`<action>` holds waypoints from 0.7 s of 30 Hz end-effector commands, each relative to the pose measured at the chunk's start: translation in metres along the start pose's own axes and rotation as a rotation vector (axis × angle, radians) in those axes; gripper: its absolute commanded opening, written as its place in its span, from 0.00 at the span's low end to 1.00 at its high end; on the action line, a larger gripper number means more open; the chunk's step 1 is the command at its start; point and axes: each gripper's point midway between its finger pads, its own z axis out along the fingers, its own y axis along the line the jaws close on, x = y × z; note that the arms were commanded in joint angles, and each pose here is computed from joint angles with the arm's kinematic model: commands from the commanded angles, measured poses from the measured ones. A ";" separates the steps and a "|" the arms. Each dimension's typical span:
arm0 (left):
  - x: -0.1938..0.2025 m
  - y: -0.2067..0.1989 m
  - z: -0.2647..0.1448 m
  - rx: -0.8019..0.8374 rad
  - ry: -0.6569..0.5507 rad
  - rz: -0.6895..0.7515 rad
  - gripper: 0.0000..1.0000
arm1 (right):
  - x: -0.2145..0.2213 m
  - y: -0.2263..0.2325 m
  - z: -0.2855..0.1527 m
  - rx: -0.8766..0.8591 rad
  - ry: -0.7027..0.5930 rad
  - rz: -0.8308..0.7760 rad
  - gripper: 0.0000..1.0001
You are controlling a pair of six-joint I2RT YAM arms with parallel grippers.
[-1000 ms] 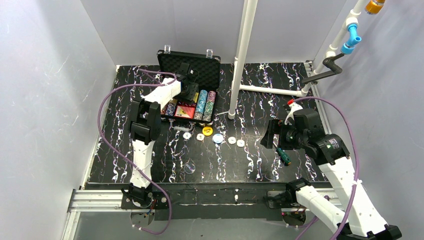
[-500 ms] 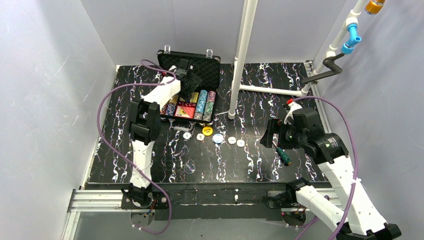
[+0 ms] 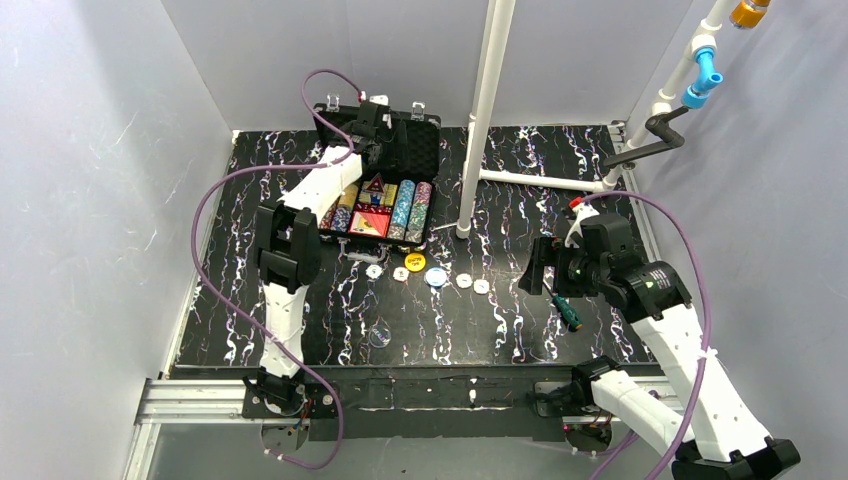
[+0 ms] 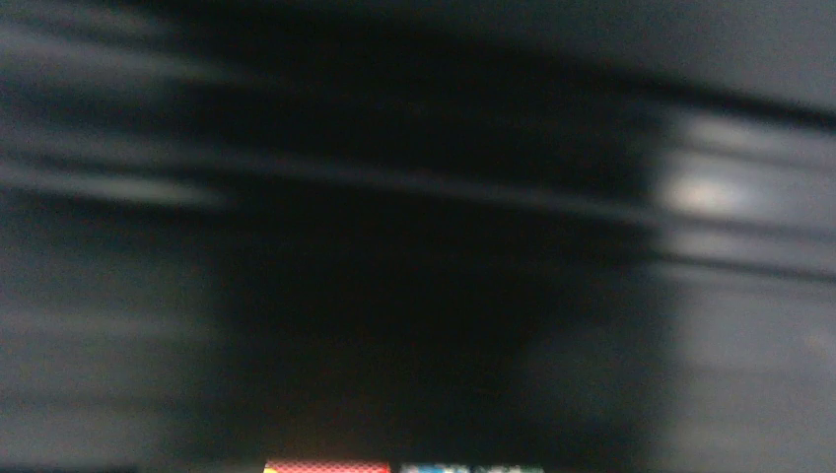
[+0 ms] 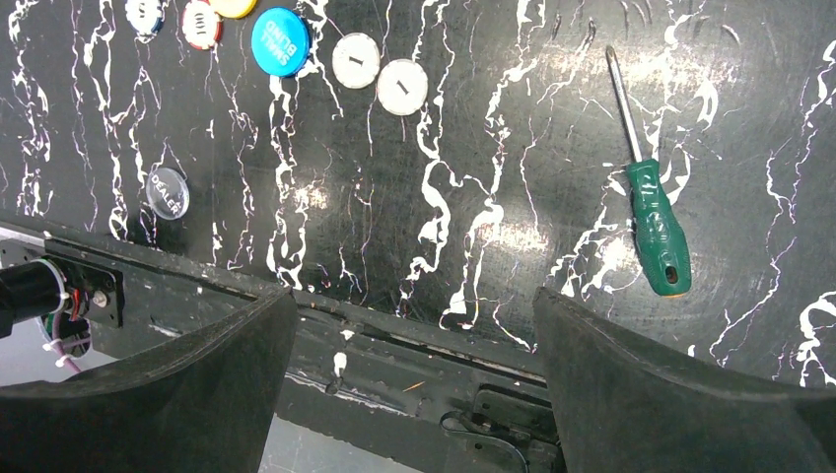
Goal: Pack up texas hold em set
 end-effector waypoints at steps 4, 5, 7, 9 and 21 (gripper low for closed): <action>0.002 0.021 0.006 -0.074 0.000 0.219 0.71 | -0.010 0.003 -0.001 -0.004 -0.030 0.000 0.97; 0.006 0.025 0.007 -0.088 -0.002 0.208 0.67 | -0.010 0.003 -0.001 -0.003 -0.027 0.002 0.97; 0.006 0.025 0.003 -0.071 -0.046 0.188 0.67 | -0.009 0.004 0.001 -0.003 -0.020 0.006 0.97; 0.008 0.023 0.000 -0.048 -0.080 0.173 0.70 | -0.010 0.005 0.001 -0.011 -0.015 0.010 0.96; 0.009 0.025 -0.020 -0.004 -0.245 0.071 0.75 | -0.007 0.008 0.002 -0.024 -0.001 0.025 0.96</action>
